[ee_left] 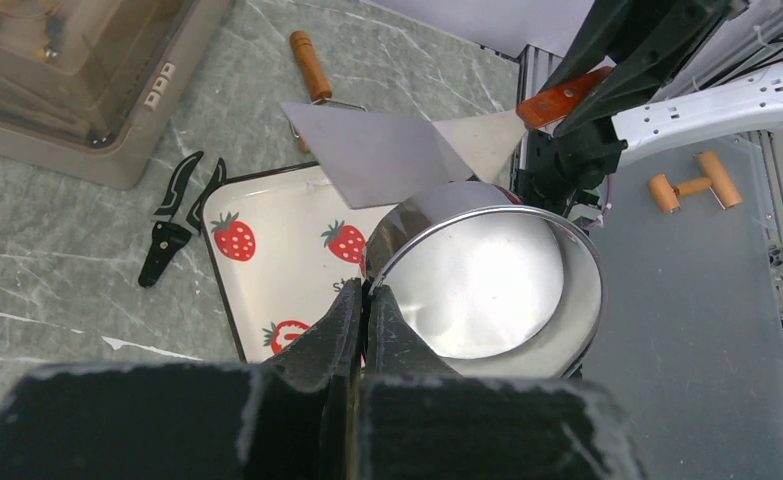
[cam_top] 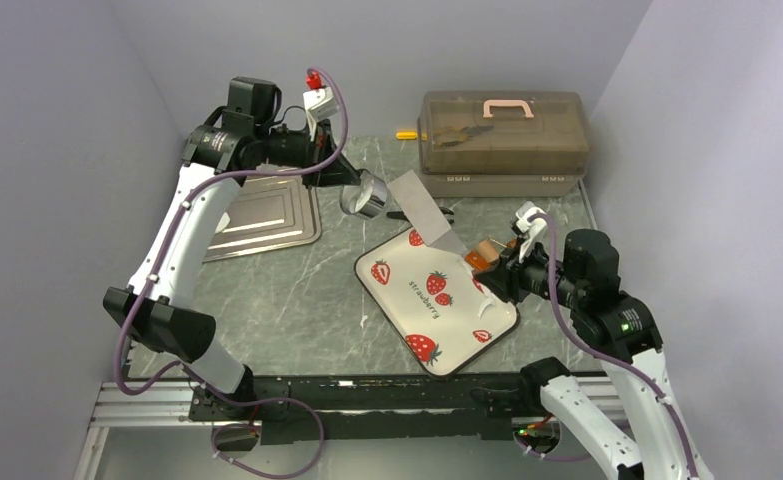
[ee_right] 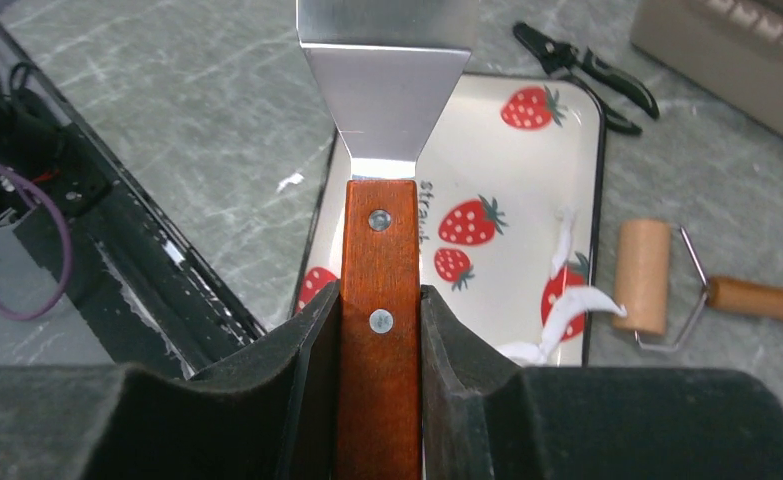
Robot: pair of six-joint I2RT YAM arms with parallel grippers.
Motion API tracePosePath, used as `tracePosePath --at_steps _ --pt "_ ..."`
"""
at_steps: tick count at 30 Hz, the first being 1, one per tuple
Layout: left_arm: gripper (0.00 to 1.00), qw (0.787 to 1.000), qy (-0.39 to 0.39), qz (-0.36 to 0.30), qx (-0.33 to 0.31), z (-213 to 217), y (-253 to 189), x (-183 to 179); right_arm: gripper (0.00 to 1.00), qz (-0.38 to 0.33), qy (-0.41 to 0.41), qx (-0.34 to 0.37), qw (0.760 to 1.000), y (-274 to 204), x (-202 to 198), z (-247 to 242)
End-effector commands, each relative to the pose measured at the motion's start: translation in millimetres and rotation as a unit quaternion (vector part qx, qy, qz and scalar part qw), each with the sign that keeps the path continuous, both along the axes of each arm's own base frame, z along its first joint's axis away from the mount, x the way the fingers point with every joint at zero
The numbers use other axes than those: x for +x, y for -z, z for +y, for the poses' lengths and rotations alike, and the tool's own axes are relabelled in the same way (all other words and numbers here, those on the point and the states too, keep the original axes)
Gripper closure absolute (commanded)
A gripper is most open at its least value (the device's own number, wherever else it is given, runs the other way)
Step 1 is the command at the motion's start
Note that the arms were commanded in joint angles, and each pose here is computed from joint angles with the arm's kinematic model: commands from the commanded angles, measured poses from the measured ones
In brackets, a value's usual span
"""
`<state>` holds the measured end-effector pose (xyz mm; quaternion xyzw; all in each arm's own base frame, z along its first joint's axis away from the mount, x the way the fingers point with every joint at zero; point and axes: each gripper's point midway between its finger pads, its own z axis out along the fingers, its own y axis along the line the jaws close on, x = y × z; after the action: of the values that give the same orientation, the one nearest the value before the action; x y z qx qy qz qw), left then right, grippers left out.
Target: Roll out the dumpling wrappers from the dough
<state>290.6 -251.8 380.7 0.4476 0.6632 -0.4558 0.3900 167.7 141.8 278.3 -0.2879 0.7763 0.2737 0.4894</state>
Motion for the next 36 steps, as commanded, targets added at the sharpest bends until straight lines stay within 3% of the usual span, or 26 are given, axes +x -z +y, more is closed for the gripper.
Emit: tracePosePath --at_steps 1,10,22,31,36 --pt "1.0 0.999 0.003 -0.037 -0.016 3 -23 -2 1.0 0.0 0.05 -0.027 0.998 6 13 -15" --pt "1.0 0.999 -0.002 -0.038 0.0 6 -11 2 1.0 -0.059 -0.007 0.011 0.998 -30 -8 -2" --pt "1.0 0.999 0.0 -0.031 0.016 5 1 0 1.0 -0.084 -0.083 0.07 0.991 -60 -19 23" --pt "1.0 0.999 0.015 -0.027 0.02 -1 5 -8 1.0 -0.084 -0.074 0.083 0.99 -59 -11 25" --pt "1.0 0.999 -0.002 -0.04 0.015 2 -6 3 1.0 -0.045 -0.014 0.02 0.999 -32 -3 4"
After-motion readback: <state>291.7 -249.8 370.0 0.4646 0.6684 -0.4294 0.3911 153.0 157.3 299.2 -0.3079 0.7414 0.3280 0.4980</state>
